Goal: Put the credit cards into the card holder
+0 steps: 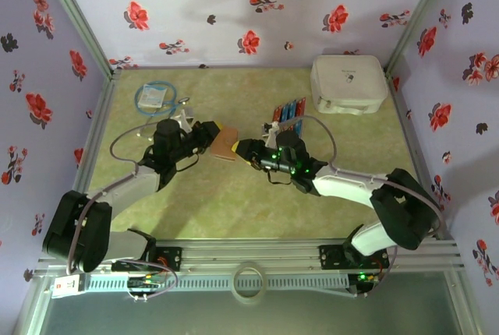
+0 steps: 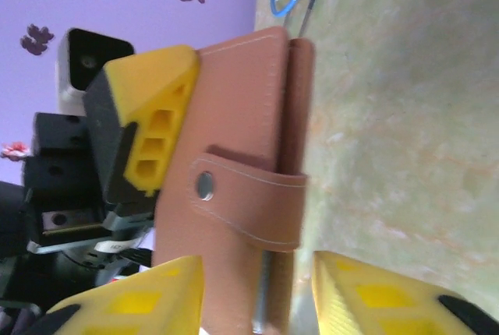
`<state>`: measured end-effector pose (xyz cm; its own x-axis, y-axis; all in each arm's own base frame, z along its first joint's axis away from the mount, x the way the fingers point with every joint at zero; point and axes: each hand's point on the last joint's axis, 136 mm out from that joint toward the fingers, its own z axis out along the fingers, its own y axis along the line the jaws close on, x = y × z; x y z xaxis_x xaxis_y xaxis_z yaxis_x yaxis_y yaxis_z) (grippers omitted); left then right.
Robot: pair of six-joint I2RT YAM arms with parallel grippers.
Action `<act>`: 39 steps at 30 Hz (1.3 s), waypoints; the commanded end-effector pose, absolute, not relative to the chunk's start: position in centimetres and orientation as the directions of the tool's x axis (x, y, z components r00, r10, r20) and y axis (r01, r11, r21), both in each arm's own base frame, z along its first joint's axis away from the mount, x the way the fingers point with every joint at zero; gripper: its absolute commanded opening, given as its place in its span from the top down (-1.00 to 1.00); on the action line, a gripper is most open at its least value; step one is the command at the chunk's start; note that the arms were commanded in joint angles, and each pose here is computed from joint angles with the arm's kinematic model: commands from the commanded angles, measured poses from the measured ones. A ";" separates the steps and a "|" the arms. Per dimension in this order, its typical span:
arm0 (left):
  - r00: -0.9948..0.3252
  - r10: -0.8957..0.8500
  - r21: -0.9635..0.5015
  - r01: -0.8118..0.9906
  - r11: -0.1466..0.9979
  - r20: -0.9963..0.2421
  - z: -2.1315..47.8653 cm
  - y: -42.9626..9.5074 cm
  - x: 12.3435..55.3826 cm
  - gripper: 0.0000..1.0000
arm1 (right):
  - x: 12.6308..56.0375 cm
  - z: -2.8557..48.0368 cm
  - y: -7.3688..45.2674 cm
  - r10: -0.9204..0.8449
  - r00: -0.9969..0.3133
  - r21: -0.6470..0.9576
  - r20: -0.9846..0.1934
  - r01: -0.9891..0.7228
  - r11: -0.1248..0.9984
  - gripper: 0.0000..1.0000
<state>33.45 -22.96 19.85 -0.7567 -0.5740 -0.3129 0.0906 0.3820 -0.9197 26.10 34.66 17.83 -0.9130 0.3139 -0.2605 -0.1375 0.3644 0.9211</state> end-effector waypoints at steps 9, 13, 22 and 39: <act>-0.743 -0.459 -0.814 0.197 0.547 -0.488 19.7 -21.8 32.1 1.00 | 26.9 18.2 30.5 0.125 -0.839 0.592 -0.529 -0.260 0.763 -0.41; -0.735 -0.488 -0.826 0.174 0.536 -0.471 19.4 -21.6 32.4 1.00 | 27.1 18.7 32.5 0.053 -0.822 0.531 -0.567 -0.316 0.786 -0.43; -0.704 -0.553 -0.847 0.132 0.515 -0.445 19.5 -20.8 32.6 1.00 | 27.2 17.8 37.2 -0.043 -0.807 0.471 -0.590 -0.387 0.792 -0.42; -0.702 -0.565 -0.852 0.118 0.509 -0.435 18.7 -20.5 32.1 1.00 | 29.9 12.6 35.9 -0.013 -0.801 0.344 -0.598 -0.271 0.899 -0.27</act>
